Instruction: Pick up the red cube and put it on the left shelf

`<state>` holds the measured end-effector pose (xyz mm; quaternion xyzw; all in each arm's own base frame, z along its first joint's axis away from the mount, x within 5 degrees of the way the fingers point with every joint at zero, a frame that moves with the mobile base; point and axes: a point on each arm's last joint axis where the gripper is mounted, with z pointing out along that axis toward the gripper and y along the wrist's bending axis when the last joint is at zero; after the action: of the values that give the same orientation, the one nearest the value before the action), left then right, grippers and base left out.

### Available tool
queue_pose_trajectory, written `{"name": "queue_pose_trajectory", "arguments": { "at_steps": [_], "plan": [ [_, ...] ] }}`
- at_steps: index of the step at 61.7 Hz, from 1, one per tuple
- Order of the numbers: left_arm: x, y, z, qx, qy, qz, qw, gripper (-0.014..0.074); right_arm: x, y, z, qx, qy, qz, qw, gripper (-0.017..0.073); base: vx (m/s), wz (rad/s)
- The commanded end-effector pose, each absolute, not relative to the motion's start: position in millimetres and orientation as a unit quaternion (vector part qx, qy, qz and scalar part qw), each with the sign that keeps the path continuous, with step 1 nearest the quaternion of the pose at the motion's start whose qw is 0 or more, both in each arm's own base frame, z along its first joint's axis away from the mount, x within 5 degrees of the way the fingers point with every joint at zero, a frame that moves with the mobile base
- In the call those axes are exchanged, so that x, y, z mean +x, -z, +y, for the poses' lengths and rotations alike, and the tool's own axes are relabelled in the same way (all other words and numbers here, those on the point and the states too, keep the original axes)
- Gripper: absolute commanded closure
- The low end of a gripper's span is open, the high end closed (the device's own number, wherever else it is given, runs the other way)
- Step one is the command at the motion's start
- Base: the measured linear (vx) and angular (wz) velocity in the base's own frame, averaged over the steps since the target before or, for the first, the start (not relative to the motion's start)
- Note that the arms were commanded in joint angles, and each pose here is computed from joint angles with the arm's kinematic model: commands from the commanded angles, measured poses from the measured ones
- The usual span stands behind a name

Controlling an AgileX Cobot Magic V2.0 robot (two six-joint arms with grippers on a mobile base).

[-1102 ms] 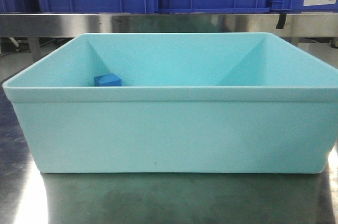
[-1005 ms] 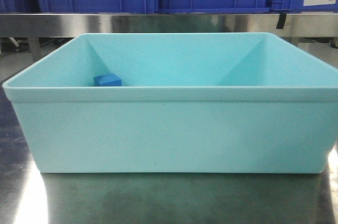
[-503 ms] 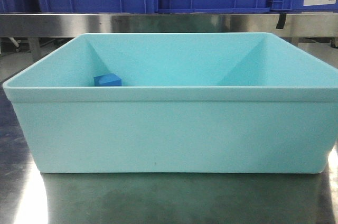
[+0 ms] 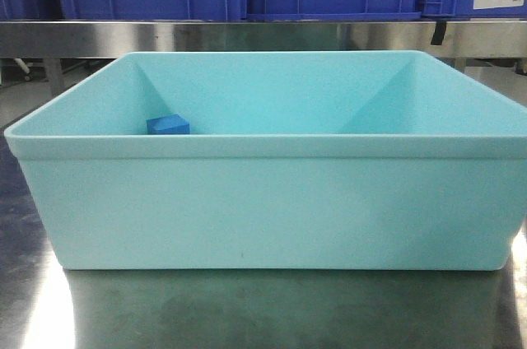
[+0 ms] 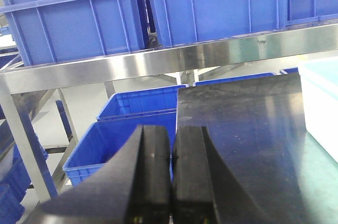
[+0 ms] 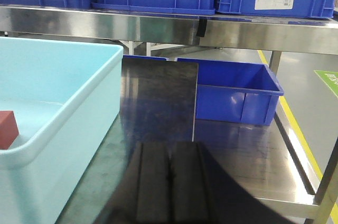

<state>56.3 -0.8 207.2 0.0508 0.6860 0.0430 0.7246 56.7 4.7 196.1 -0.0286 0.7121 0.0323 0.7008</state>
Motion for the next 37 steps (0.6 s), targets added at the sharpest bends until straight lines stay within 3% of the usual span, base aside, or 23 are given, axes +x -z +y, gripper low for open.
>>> {"name": "queue_pose_trajectory", "arguments": {
  "at_steps": [1,37],
  "plan": [
    [57,-208,-1,0.049,-0.041,0.661,0.748,0.0488,54,-214,5,-0.032,-0.029,0.663,0.747,0.0510,0.00,0.00],
    [57,-208,-1,0.049,-0.041,0.661,0.748,0.0488,55,-229,5,-0.015,-0.053,0.634,0.771,0.0510,0.00,0.00]
  ]
}}
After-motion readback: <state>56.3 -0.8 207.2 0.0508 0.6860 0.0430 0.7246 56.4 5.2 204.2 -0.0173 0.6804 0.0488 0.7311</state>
